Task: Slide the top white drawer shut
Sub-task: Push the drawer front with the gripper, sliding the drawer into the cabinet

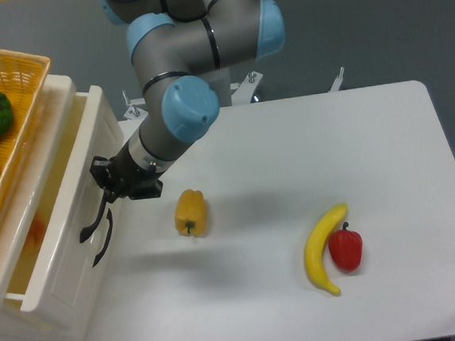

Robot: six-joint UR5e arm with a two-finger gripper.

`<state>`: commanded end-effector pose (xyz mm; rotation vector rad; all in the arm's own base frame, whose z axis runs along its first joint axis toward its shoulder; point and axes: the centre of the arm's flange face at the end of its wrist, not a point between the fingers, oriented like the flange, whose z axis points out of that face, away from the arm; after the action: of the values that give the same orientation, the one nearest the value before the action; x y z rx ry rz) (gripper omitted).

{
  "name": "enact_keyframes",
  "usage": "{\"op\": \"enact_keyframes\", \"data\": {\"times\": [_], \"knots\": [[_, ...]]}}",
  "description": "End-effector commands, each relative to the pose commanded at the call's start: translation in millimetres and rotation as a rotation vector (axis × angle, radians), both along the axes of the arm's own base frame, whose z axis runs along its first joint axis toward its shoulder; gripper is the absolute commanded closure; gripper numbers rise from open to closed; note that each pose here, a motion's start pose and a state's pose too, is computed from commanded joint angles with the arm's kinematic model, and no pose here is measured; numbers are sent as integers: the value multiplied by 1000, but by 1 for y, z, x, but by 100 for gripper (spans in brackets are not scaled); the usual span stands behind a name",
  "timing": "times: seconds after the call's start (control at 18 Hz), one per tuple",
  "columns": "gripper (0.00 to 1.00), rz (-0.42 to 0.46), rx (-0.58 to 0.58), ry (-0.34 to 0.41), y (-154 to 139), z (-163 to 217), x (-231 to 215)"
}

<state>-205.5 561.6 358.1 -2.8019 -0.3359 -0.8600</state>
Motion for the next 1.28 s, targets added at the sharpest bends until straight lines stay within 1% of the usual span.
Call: {"op": "enact_keyframes", "data": {"times": [0.44,0.72,1.0,1.17,1.28], "knots": [[100,-25,-1,-3,5,-1,15],[100,-16,7,10,16,-1,28],[100,-17,25,31,19,0,25],[97,-10,35,46,20,6,17],[97,5,23,67,14,6,4]]}}
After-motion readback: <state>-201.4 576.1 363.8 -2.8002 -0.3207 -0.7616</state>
